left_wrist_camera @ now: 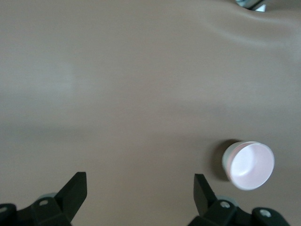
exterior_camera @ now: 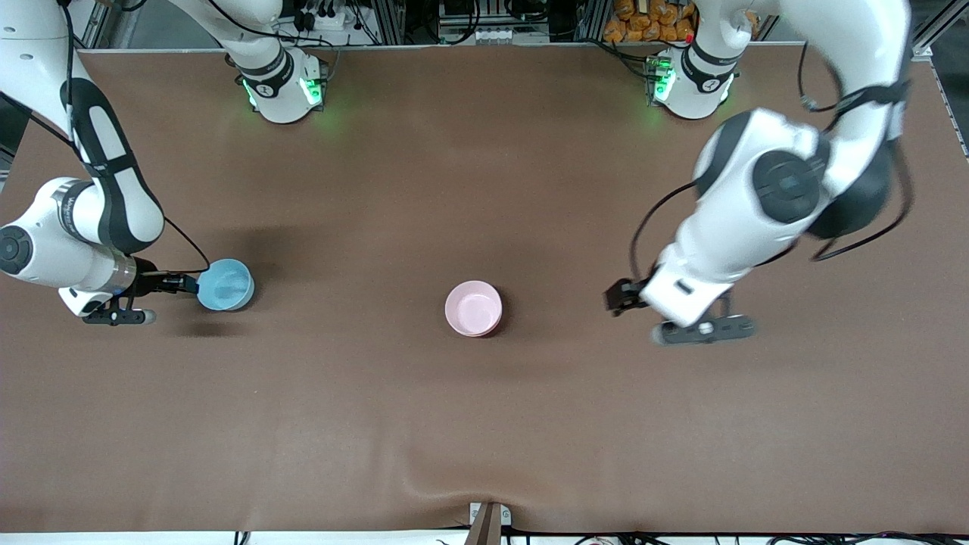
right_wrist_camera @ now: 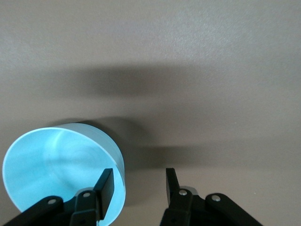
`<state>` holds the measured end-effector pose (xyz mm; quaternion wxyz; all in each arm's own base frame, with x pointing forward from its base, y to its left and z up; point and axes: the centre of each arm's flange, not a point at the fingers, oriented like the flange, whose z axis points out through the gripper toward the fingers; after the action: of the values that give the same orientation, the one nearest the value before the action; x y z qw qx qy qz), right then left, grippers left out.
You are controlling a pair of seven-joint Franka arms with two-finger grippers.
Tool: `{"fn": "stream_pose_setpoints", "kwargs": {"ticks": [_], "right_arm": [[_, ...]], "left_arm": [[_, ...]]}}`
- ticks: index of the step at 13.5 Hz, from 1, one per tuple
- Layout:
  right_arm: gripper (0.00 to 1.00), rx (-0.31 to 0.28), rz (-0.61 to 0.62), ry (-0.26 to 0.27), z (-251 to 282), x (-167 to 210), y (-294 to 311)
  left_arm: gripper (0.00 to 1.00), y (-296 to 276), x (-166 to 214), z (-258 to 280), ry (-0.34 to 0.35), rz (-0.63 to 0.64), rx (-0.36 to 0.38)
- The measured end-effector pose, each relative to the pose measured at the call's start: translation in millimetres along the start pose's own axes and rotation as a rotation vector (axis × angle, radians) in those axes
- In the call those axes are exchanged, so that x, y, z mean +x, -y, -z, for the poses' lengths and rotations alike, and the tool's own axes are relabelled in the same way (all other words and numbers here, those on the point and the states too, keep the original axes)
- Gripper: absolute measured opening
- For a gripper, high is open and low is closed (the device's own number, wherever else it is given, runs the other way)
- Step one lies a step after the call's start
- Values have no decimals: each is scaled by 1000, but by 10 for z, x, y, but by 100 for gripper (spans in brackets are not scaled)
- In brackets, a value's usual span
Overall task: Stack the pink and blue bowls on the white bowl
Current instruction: 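Grasp the blue bowl rim with the right gripper while the left gripper withdraws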
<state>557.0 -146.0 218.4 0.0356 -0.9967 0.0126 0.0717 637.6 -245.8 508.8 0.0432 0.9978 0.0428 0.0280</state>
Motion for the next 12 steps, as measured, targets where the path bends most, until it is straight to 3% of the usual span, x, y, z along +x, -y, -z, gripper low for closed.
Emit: {"fn": "stream_pose_setpoints", "kwargs": {"ticks": [5,6,9,12], "right_arm": [[47,14,-8,-5,-154,-73,52],[39,16,-9,-5,-155,-74,56],[3,21,-7,-3,-149,-68,91],[2,37,-8,18,-78,-53,128]], "left_arm": [[100,797,-130,854,12,-11,56],[100,951,-144,948,14,-5,63],[100,1332,-220,1125,7,2,80],[100,1486,-388,1244,2,19,98]]}}
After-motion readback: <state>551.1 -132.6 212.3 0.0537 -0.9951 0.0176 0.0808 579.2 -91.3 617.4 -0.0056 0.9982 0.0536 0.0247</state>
